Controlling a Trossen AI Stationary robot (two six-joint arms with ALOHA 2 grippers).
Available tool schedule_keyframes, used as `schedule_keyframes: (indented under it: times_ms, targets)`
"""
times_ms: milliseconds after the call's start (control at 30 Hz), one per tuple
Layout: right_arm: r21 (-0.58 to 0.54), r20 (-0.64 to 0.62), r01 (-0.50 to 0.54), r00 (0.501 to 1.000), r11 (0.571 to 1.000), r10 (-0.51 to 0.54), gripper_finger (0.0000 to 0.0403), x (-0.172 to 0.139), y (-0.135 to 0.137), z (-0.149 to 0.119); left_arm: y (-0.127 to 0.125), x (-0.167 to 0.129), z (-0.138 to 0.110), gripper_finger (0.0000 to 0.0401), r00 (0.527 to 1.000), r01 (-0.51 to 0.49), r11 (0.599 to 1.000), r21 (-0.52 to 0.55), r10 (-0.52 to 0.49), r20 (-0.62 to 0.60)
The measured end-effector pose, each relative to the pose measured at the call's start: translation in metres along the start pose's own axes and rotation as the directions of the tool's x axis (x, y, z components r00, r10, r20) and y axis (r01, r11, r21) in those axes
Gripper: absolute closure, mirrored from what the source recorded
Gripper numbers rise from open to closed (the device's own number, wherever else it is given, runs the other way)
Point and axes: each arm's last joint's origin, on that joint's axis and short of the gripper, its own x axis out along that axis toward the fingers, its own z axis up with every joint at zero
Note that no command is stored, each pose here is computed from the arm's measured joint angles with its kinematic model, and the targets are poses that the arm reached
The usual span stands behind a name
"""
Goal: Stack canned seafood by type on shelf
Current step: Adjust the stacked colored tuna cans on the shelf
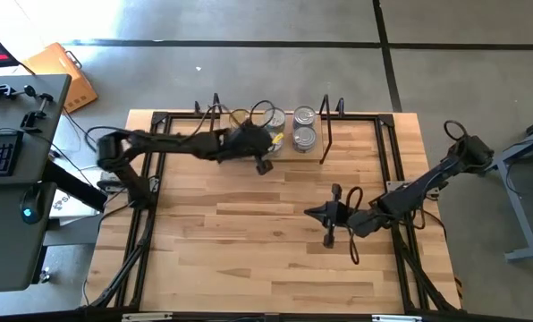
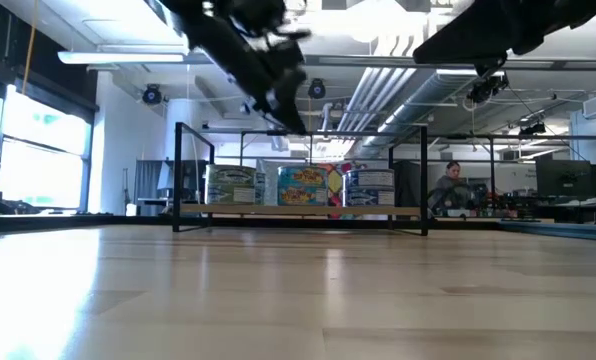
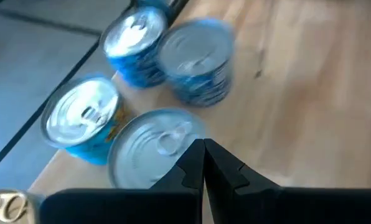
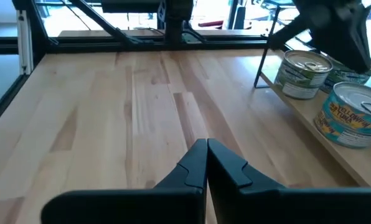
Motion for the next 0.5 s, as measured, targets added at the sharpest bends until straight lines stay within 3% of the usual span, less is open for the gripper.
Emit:
schedule_keyframes:
  times_ms: [233,500]
  targets:
    - [0.010,-0.008,0.019,1.000,1.000,-0.018,0.0403,0.003,-0.004,0.000,0.020,0.046,-0.006,0.0401,0.989,-0.072,0.997,0.015,0.073,-0.129]
    - [0.024,-0.014,0.024,1.000,0.999,-0.024,0.0403,0.003,-0.004,-0.001,0.021,0.065,-0.014,0.0401,0.991,-0.021,1.000,-0.012,0.019,-0.133]
